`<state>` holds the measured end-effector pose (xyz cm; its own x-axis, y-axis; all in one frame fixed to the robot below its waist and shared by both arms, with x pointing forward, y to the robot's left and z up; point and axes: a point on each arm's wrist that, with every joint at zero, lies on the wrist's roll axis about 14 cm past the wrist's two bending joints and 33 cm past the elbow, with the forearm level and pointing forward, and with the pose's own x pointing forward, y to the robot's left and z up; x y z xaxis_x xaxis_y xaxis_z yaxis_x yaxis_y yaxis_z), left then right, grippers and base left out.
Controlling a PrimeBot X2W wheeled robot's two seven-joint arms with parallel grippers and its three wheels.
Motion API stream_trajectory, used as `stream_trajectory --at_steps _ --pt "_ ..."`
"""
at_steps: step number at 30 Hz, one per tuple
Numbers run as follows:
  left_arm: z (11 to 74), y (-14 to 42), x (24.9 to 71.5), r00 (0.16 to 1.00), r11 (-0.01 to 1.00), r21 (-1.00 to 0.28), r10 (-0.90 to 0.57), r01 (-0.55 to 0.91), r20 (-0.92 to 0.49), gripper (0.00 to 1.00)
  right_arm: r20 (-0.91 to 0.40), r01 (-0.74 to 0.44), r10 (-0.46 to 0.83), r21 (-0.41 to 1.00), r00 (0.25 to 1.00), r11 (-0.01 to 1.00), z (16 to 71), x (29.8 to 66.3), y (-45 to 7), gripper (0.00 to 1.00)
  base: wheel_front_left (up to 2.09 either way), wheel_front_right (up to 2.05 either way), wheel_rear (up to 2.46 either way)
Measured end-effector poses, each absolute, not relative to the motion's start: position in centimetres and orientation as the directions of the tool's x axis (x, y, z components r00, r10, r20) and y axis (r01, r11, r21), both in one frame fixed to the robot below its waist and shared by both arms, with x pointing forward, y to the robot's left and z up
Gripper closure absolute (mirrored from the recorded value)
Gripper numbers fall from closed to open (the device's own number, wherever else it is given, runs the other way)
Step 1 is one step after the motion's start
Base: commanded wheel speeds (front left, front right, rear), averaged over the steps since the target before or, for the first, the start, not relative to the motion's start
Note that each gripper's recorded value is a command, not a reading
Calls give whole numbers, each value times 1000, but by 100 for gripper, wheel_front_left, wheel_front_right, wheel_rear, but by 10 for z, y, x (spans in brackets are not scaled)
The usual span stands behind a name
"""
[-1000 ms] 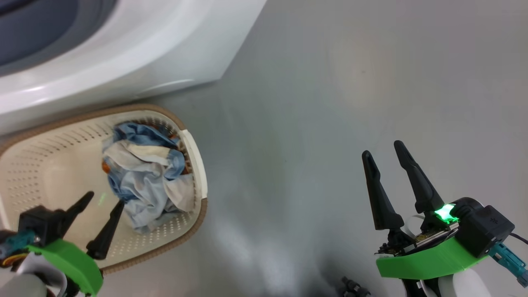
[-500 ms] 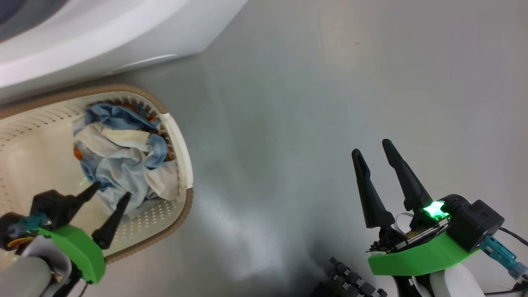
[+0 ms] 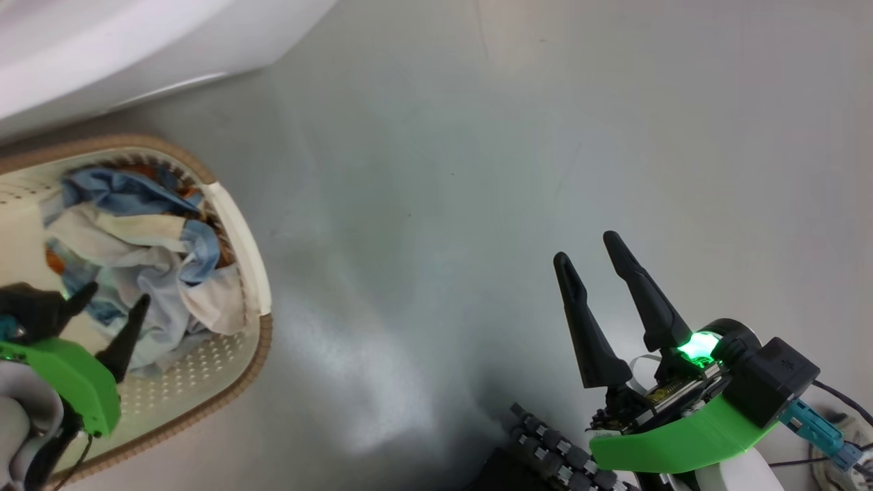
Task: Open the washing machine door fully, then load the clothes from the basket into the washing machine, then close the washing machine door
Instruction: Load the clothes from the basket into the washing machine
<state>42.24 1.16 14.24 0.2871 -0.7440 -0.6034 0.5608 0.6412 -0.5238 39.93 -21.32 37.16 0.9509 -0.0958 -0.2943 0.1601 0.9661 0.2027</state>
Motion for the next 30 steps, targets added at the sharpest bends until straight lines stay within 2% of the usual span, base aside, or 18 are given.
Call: stream_trajectory --at_steps 4,10,20,21,23,27,30 --pt "133 6 426 275 649 -541 -739 535 -615 0 -304 166 -101 196 947 966 370 397 -214 0 0 0 0" --pt "110 16 423 205 685 -512 -680 518 -704 0 -299 166 -103 193 949 967 373 396 -213 0 0 0 0" --pt "113 5 403 85 656 -556 -682 511 -726 0 -299 169 -105 197 948 966 376 393 -212 0 0 0 0" --pt "114 5 404 90 657 -556 -683 509 -725 50 -299 169 -105 197 948 966 376 392 -212 0 0 0 0" --pt "116 2 410 106 653 -554 -691 517 -715 100 -297 167 -103 197 949 966 376 393 -211 0 0 0 0" --pt "122 -3 421 151 647 -555 -711 522 -687 100 -297 162 -100 192 950 968 376 394 -211 0 0 0 0" --pt "125 -5 420 153 639 -567 -723 520 -674 100 -297 162 -100 193 950 968 376 394 -211 0 0 0 0"
